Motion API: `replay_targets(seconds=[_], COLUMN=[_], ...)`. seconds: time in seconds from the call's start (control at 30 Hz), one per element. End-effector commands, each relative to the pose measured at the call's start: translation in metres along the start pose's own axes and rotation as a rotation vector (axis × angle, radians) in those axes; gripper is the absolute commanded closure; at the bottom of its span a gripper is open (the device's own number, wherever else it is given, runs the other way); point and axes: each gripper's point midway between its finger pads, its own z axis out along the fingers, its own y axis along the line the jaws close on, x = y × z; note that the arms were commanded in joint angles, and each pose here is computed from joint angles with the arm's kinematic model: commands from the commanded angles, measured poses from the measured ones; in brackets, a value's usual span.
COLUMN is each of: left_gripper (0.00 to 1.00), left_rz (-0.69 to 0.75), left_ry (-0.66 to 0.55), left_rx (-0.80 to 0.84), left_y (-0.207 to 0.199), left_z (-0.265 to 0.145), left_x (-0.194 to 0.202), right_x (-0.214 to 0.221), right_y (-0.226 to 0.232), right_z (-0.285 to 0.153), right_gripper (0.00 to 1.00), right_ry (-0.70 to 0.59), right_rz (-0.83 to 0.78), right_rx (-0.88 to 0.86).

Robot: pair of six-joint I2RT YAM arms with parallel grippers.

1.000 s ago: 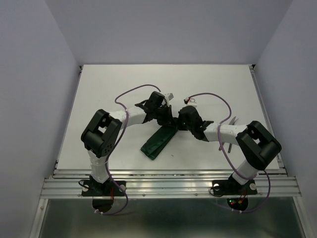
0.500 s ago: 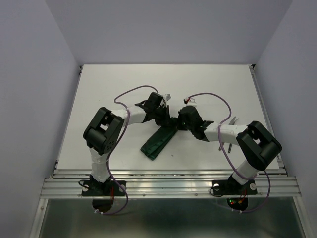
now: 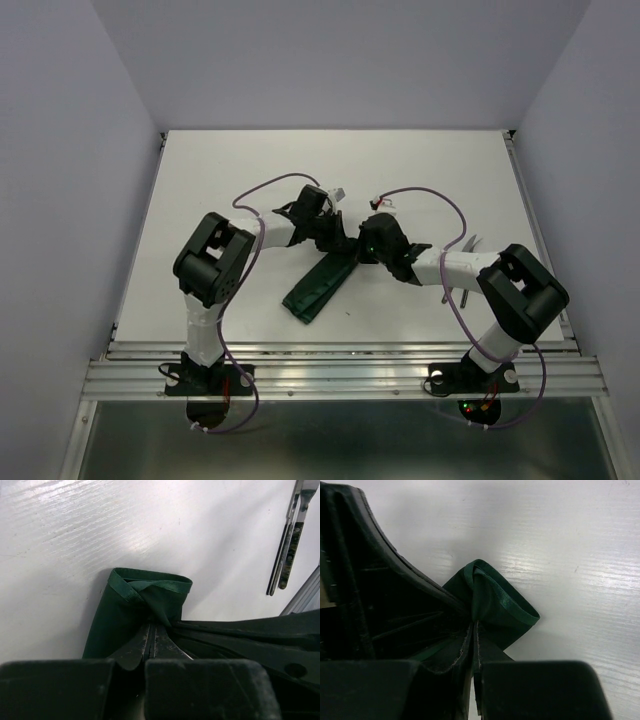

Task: Fold the napkin into a case and place the utensils inside
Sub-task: Stuff the top corner of the smaller-rectangle-folded napkin into the folded napkin.

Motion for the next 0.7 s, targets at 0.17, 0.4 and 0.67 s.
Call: replay_targets(seconds=[0.17,0.4,0.67], left_gripper=[1.0,1.0,1.0], left_rz=[-0.016,-0.056,-0.075], left_ry=[0.01,-0.01,-0.012], left_rx=[0.112,0.133,0.034], left_y=[-0.018,-0.022,-0.006], left_z=[0.008,0.01,0.022], left_x=[-0.003,-0.003,0.003], right_x=[-0.024,-0.02,-0.025], right_y=[0.017,0.022,0.026], right_z=[-0.006,-0.002,-0.008], right_gripper=[0.92,0.93,0.93], right_ry=[-0.064,-0.043,-0.054], right_rz=[0.014,0.015,0.022], right_rx=[-0.057,-0.075,-0.096])
